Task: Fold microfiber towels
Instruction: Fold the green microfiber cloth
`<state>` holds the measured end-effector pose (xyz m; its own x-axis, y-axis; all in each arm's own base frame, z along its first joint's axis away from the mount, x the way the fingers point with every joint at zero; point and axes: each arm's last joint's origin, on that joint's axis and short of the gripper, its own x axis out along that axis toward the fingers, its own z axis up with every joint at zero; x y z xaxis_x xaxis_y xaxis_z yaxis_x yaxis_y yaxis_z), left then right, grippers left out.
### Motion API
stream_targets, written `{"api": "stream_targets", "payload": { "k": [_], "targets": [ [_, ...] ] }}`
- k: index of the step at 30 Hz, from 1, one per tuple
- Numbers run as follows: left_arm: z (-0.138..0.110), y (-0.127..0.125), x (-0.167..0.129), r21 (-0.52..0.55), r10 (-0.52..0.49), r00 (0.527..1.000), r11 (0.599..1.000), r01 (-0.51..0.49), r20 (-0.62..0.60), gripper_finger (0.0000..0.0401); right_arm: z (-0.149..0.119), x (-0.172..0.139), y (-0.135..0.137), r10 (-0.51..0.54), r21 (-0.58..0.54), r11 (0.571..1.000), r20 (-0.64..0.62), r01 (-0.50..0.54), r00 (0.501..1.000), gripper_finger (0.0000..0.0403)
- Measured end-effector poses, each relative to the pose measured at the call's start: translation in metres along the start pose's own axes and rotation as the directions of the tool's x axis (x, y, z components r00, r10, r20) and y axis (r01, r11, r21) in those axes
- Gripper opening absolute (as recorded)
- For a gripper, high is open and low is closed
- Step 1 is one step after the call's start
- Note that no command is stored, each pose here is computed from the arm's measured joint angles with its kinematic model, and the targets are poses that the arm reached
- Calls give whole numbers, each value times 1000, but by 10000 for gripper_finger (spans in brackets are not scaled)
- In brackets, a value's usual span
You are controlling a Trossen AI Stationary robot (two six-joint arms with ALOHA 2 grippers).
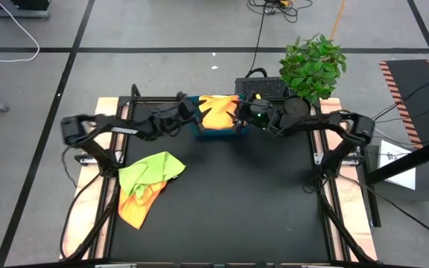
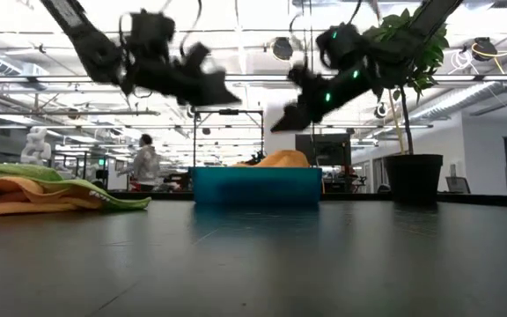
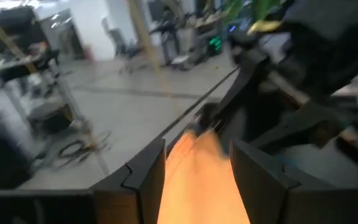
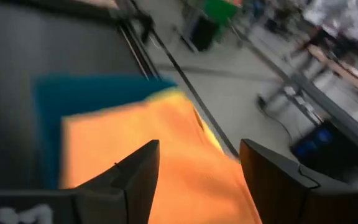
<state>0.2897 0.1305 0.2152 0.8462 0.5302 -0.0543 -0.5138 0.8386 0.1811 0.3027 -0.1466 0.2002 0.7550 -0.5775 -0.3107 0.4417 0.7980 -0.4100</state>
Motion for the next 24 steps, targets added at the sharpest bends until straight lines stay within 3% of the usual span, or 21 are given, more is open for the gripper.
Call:
{"api": "stream_targets", "payload": {
  "k": [4, 9, 13, 17, 19, 21, 24],
  "targets": [
    [40, -7, -31, -59, -70, 997, 996, 72, 38, 182, 22, -31, -1, 135, 73, 987, 90, -142, 987, 202],
    [62, -28, -80, -122, -263, 961, 960, 252, -84, 182, 11, -85, 12, 381, 158, 890, 259, -428, 888, 184],
    [47, -49, -107, -93, -220, 917, 975, 201, -334, 181, -15, -122, 29, 386, 167, 854, 433, -494, 814, 166],
    [24, -75, -117, -168, -275, 813, 961, 219, -513, 181, -41, -145, 49, 425, 158, 804, 524, -574, 739, 152],
    [20, -83, -128, -131, -285, 742, 957, 261, -607, 181, -48, -153, 57, 429, 170, 788, 538, -592, 726, 147],
    [37, -86, -135, -92, -255, 715, 961, 259, -651, 181, -54, -157, 65, 433, 187, 784, 518, -591, 738, 144],
    [64, -79, -147, -59, -128, 684, 991, 124, -718, 181, -59, -161, 77, 463, 198, 771, 479, -606, 746, 144]
  ]
}}
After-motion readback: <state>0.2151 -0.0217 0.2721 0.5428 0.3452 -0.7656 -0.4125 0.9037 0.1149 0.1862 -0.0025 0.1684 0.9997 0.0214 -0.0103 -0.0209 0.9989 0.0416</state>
